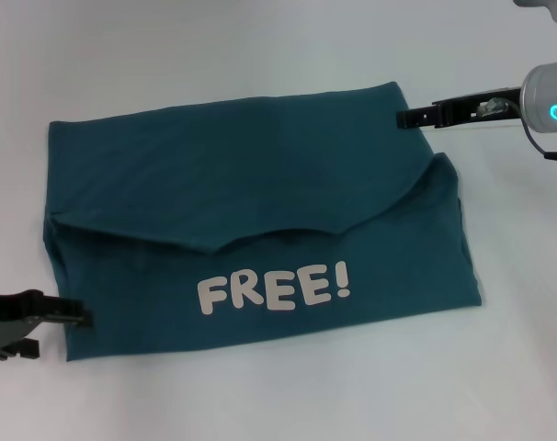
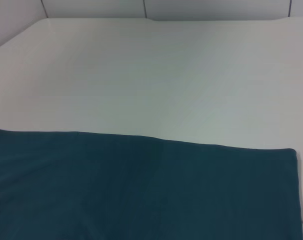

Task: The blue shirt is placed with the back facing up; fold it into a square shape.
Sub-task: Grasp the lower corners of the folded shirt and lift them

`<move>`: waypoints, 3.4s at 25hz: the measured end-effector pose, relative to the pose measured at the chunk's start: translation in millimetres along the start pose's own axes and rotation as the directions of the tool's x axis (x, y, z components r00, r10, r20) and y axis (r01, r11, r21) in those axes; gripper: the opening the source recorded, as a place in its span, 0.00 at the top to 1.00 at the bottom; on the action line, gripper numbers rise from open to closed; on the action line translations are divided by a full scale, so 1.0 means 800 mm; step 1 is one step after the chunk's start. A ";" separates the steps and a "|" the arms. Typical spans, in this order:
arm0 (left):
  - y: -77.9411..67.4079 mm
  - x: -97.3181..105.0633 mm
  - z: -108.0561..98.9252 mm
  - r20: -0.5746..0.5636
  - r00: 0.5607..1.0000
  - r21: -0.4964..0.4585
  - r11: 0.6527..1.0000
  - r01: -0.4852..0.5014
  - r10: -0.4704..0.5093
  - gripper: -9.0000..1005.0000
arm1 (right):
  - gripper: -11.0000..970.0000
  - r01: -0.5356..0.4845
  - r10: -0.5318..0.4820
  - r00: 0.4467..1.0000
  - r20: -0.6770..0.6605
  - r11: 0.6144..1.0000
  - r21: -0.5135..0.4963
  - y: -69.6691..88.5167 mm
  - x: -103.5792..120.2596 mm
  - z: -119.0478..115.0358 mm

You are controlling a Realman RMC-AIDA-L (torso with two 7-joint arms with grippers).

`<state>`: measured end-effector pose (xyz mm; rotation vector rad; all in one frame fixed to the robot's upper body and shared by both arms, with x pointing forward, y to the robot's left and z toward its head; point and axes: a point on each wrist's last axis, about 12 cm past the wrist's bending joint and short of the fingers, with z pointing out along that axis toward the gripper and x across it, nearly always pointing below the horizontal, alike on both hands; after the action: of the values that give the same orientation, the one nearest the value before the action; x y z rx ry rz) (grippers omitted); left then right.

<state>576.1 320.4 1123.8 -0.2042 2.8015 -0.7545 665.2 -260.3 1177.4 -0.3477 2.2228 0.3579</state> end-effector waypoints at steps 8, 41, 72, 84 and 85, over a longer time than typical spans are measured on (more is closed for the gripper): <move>-0.009 0.001 0.015 -0.044 0.999 0.027 1.000 -0.015 0.016 0.07 | 0.05 -0.007 0.007 1.000 -0.006 1.000 0.002 -0.002 0.004 -0.001; 0.003 0.002 0.020 -0.014 0.999 0.010 0.999 -0.047 0.047 0.07 | 0.05 -0.017 0.017 1.000 -0.022 1.000 -0.002 -0.003 0.010 -0.001; -0.020 -0.004 0.042 -0.024 0.992 0.066 0.990 -0.126 0.127 0.13 | 0.06 -0.022 0.022 0.999 -0.027 1.000 -0.015 -0.003 0.010 -0.008; -0.018 -0.003 0.043 -0.016 0.985 0.065 0.983 -0.172 0.173 0.66 | 0.06 -0.027 0.024 0.983 -0.182 1.000 -0.016 -0.007 0.022 -0.035; -0.018 -0.003 0.043 -0.016 0.984 0.065 0.982 -0.175 0.176 0.69 | 0.06 -0.028 0.026 0.976 -0.215 1.000 -0.008 -0.007 0.024 -0.038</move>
<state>588.5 291.9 1102.4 0.0617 2.7641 -0.8058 633.8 -279.0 1180.0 -0.3773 2.4400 0.3619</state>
